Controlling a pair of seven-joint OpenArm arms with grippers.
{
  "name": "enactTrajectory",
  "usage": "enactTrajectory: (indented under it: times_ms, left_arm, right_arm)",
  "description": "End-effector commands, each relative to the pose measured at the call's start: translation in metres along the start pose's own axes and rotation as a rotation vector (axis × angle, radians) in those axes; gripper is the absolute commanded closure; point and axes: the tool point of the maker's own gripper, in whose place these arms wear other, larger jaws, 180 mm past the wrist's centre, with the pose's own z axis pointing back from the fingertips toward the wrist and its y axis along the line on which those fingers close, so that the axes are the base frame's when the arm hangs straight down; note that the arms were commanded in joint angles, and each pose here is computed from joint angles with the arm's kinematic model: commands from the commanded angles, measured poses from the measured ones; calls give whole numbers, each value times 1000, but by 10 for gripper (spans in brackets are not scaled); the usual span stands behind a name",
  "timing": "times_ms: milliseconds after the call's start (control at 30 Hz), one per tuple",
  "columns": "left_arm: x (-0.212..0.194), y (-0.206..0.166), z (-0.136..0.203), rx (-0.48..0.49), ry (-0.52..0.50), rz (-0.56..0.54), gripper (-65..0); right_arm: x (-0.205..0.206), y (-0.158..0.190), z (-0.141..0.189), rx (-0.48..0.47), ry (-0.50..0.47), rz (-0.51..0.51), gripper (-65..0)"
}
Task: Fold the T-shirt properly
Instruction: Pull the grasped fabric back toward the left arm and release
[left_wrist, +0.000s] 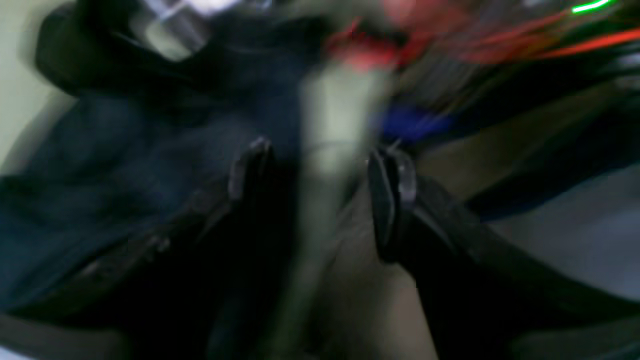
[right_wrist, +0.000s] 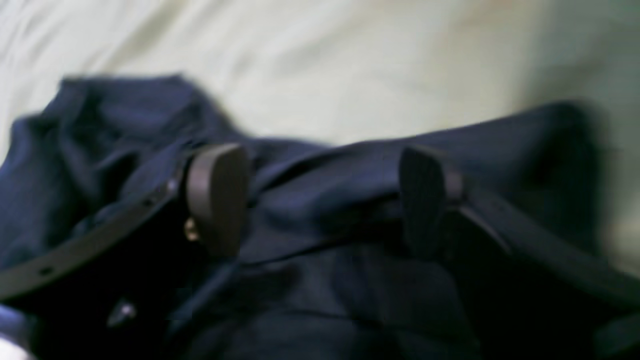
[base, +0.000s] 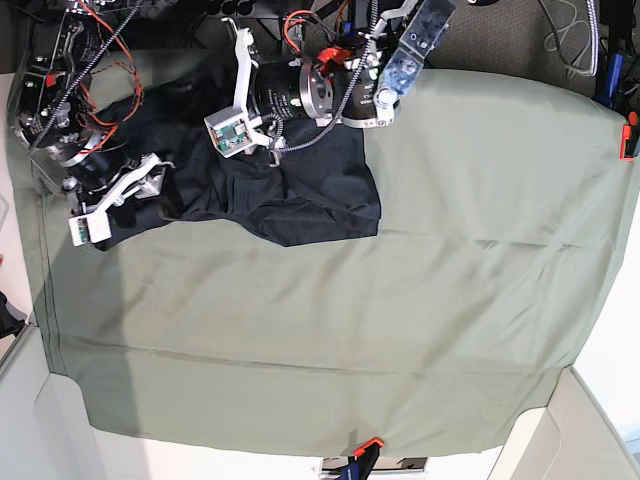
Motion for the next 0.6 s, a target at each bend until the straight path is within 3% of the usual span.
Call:
enactTrajectory:
  times_ms: [0, 67, 333, 567]
  left_arm:
    - [15, -10, 1, -51, -55, 22, -327]
    - [10, -16, 0, -87, -30, 50, -327]
    - [6, -15, 1, -79, -8, 44, -327]
    - [-13, -7, 12, -61, 53, 36, -326]
  right_arm:
    - [20, -8, 7, -9, -66, 15, -453]
    - [24, -21, 14, -32, -72, 9, -453]
    - [28, -63, 36, -145, -57, 18, -453]
    - [15, -81, 35, -180, -12, 12, -453]
